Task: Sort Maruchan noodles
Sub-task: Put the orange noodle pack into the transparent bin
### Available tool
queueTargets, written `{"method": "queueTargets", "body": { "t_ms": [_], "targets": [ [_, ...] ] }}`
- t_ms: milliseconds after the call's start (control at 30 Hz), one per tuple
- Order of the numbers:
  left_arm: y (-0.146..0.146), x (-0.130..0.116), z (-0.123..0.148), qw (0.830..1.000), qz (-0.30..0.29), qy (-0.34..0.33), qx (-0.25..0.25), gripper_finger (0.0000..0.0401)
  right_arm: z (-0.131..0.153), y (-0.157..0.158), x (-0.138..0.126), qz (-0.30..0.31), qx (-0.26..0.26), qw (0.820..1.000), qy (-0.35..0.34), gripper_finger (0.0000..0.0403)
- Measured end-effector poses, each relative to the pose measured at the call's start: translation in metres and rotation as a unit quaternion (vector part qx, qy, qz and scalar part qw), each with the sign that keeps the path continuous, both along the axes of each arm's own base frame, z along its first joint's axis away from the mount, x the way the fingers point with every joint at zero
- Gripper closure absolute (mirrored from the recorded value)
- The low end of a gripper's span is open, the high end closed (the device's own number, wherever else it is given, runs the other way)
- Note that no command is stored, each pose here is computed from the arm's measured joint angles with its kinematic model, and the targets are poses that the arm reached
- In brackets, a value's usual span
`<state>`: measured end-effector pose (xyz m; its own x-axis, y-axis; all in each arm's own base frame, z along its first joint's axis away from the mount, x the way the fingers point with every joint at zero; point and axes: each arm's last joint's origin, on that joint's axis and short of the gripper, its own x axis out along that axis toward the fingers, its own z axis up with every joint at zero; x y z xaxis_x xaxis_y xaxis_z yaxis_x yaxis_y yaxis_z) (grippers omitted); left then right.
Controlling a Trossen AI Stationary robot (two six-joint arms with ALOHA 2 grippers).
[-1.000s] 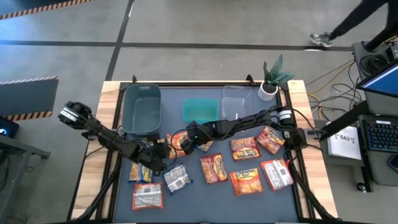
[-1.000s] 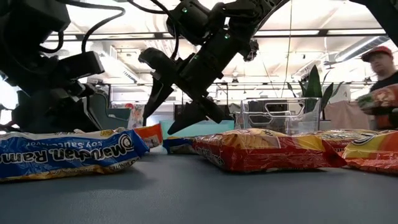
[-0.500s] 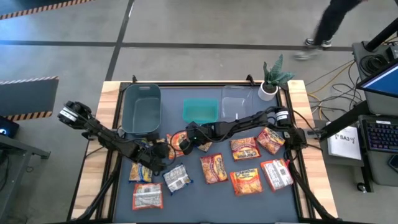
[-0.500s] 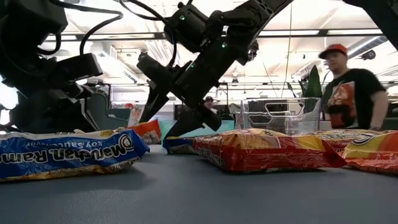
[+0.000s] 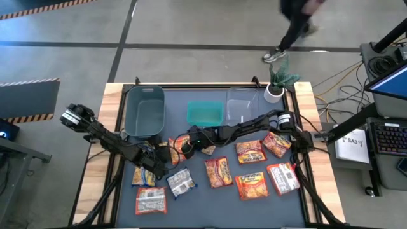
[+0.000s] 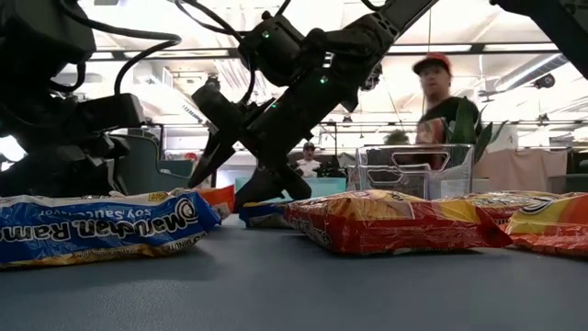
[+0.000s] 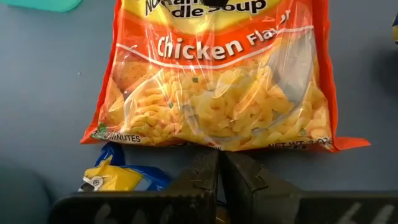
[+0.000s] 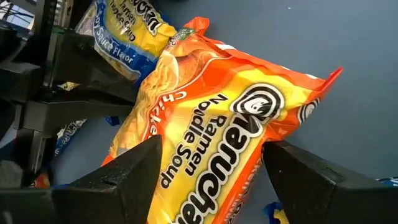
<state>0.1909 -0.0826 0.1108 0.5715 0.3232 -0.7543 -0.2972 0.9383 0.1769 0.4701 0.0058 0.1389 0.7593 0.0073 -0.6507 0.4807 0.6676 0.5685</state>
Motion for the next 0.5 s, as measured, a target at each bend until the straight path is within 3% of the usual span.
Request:
{"method": "queueTargets", "body": {
  "t_ms": [200,500],
  "targets": [
    [-0.0001,0.0000,0.0000,1.000,-0.001,0.000,-0.001,0.0401,0.0000,-0.0002,0.0000,0.000,-0.001,1.000,0.000,0.0178],
    [-0.0006,0.0007,0.0004,1.000,-0.001,-0.006,-0.005,0.0401,0.0004,-0.0008,0.0000,0.004,-0.002,1.000,-0.001,0.0305]
  ]
}}
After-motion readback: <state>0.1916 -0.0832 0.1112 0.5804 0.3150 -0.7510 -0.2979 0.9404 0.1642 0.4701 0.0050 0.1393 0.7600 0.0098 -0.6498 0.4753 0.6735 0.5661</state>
